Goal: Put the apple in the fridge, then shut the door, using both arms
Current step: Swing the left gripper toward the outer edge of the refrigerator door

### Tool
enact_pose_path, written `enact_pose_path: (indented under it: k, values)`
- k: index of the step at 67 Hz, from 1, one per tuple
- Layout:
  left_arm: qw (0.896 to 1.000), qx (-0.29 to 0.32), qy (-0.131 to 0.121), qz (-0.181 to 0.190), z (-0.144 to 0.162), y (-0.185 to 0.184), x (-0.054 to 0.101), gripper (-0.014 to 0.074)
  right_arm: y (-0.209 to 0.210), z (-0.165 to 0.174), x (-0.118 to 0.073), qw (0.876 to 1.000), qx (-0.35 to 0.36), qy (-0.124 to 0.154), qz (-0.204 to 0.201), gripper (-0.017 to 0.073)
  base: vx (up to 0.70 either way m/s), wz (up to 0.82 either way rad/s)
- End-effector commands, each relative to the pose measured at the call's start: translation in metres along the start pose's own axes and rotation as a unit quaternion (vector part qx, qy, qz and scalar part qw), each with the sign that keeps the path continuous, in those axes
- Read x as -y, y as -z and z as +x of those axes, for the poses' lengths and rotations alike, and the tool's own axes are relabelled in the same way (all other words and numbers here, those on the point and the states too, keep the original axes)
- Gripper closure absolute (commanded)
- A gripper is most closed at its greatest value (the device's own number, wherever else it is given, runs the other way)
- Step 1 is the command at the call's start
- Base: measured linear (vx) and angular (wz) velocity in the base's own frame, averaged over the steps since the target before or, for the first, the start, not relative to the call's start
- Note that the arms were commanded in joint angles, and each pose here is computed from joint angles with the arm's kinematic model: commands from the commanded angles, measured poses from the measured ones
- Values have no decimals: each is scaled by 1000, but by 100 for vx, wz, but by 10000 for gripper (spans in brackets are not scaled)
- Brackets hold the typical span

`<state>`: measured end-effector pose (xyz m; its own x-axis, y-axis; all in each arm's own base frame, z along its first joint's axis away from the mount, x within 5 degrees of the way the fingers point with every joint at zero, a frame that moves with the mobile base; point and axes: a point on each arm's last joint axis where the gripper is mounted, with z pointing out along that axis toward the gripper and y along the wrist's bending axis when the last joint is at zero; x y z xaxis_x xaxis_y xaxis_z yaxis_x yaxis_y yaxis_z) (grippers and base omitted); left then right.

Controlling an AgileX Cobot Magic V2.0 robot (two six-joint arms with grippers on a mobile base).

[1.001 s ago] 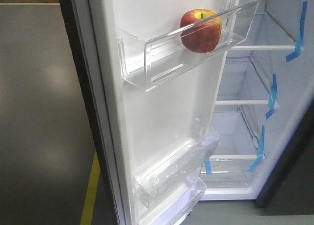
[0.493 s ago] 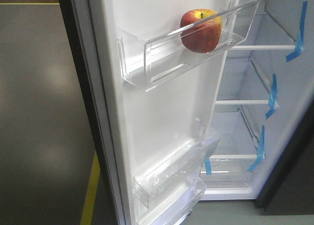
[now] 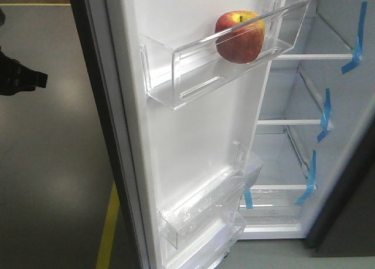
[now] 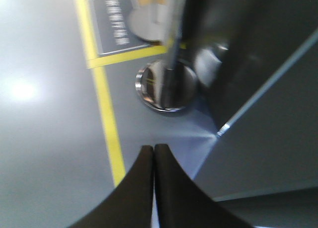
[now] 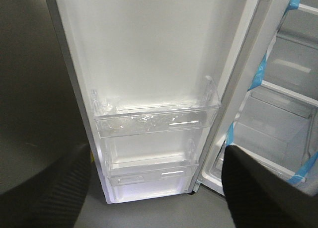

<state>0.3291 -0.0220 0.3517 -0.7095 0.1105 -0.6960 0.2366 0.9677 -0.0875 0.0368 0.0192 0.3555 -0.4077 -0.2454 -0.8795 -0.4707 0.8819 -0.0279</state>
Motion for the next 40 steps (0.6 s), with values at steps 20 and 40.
enact_pose_path:
  k: [20,40]
  values:
    - [994,72,-25,73,-45,-13,8,599,3,-11,1,999,38,7,4,39,0,0]
    - [985,80,-18,152,-63,-37,15,599,3,-11,1,999,38,7,4,39,0,0]
